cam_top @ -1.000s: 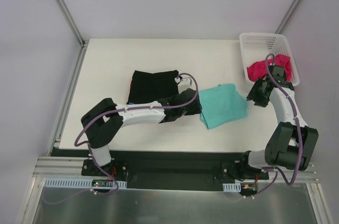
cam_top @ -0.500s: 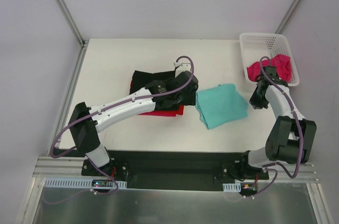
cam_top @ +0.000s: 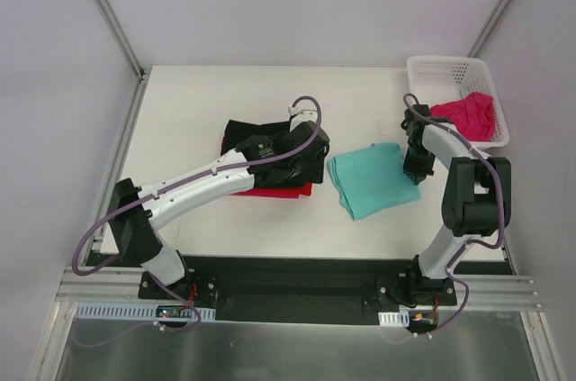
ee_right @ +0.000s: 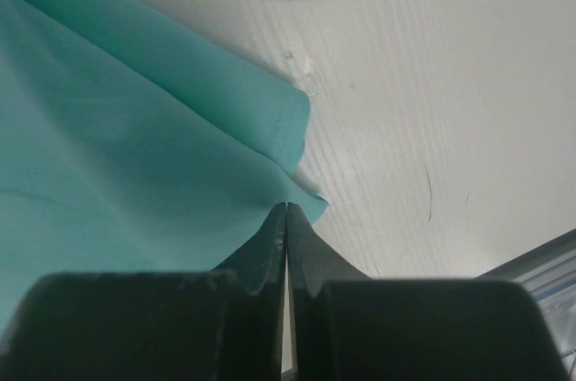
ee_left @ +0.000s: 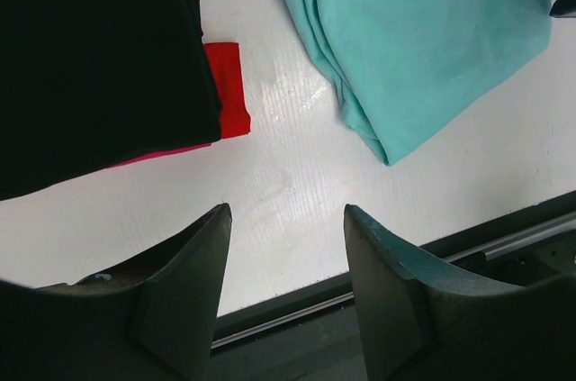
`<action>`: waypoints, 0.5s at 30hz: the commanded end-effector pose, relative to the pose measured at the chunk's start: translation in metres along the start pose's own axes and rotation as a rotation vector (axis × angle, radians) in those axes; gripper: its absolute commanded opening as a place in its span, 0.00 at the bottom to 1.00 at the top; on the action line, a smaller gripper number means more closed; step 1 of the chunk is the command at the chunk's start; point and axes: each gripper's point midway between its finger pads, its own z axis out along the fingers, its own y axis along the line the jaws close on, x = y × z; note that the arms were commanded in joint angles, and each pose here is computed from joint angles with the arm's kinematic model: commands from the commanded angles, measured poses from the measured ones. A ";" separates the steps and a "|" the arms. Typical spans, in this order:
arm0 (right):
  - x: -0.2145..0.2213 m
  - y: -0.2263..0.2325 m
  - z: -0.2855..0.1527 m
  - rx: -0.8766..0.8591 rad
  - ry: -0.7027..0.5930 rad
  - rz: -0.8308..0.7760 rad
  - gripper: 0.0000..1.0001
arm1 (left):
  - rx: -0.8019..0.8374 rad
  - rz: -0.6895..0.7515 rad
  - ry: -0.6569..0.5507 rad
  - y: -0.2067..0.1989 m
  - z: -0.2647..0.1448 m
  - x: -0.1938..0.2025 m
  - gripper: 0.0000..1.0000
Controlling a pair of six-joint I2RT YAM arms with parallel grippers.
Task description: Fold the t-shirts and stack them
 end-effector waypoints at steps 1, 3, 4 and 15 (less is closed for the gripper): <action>0.005 0.002 -0.004 0.044 0.033 -0.066 0.01 | 0.020 -0.006 -0.023 0.001 -0.015 -0.011 0.53; 0.009 0.008 -0.003 0.035 0.040 -0.102 0.01 | 0.020 -0.009 -0.026 0.001 -0.016 -0.012 0.53; 0.012 0.011 -0.003 0.026 0.052 -0.117 0.01 | 0.020 -0.008 -0.025 0.001 -0.016 -0.011 0.53; 0.080 0.072 -0.031 -0.150 0.167 -0.334 0.01 | 0.022 -0.014 -0.012 0.003 -0.015 -0.008 0.53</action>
